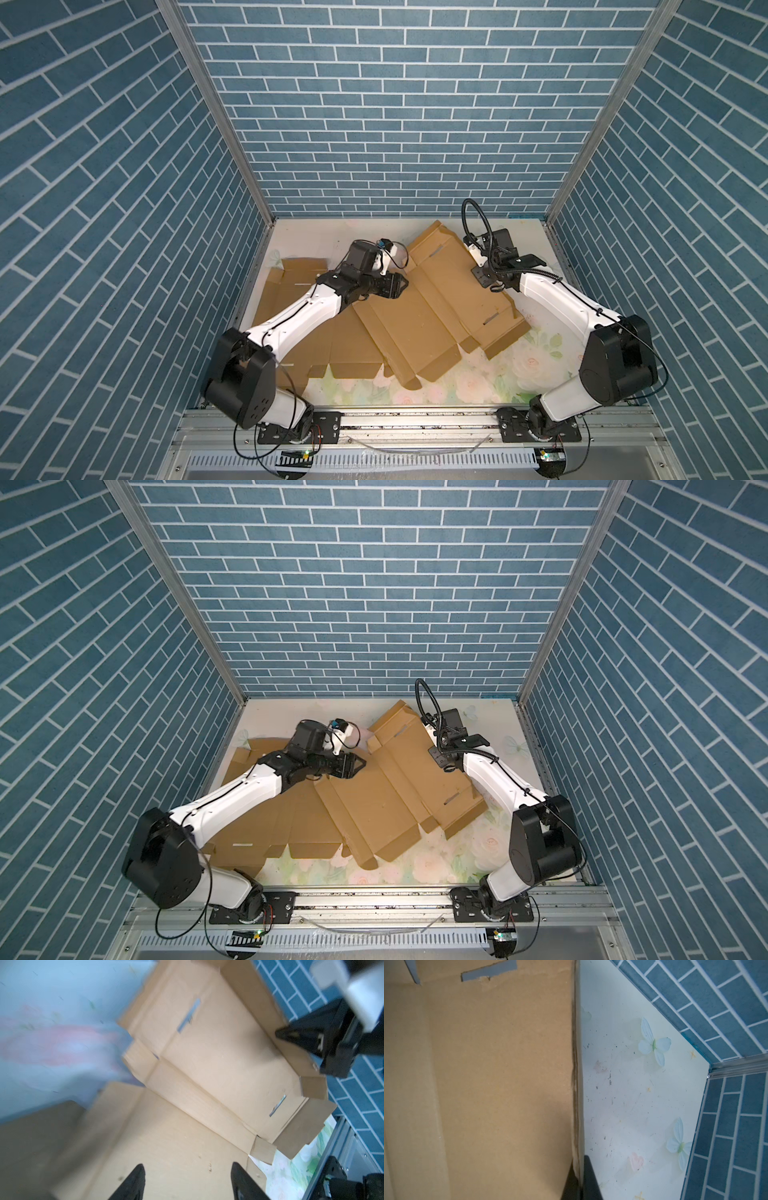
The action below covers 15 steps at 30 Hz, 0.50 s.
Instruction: Fold the paper box
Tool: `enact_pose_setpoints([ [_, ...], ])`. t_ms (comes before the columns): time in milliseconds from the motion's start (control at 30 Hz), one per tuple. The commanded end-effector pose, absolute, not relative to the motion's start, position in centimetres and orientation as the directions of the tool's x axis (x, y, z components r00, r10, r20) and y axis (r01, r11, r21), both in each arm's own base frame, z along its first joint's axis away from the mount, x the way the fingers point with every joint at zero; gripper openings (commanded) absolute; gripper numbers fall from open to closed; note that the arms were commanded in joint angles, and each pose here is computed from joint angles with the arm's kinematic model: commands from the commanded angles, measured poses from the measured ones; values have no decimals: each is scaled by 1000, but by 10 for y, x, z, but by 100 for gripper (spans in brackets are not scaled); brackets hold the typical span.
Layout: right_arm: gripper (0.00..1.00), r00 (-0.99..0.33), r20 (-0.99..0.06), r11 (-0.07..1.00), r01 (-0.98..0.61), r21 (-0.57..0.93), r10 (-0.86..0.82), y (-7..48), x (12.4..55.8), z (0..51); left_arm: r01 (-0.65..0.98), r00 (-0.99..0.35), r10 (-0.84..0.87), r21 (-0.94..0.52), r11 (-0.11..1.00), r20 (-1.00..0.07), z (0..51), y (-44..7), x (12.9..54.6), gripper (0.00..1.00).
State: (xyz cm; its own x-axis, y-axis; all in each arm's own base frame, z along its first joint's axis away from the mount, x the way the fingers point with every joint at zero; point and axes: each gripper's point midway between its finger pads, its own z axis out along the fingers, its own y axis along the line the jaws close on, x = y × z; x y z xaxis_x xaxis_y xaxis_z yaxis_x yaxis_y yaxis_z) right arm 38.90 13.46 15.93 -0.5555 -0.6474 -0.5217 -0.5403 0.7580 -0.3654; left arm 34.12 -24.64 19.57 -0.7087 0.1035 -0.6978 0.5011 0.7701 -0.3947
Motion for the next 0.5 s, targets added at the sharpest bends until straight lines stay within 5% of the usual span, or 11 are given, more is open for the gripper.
enact_pose_setpoints([
  [0, 0, -449, -518, 667, -635, -389, -729, 143, 378, 166, 497, -693, 99, -374, 783, -714, 211, -229, 345, 67],
  [467, 0, -495, -491, 694, -573, -435, -717, 138, 374, 158, 396, -611, 51, -249, 884, -790, 222, -191, 392, 74],
])
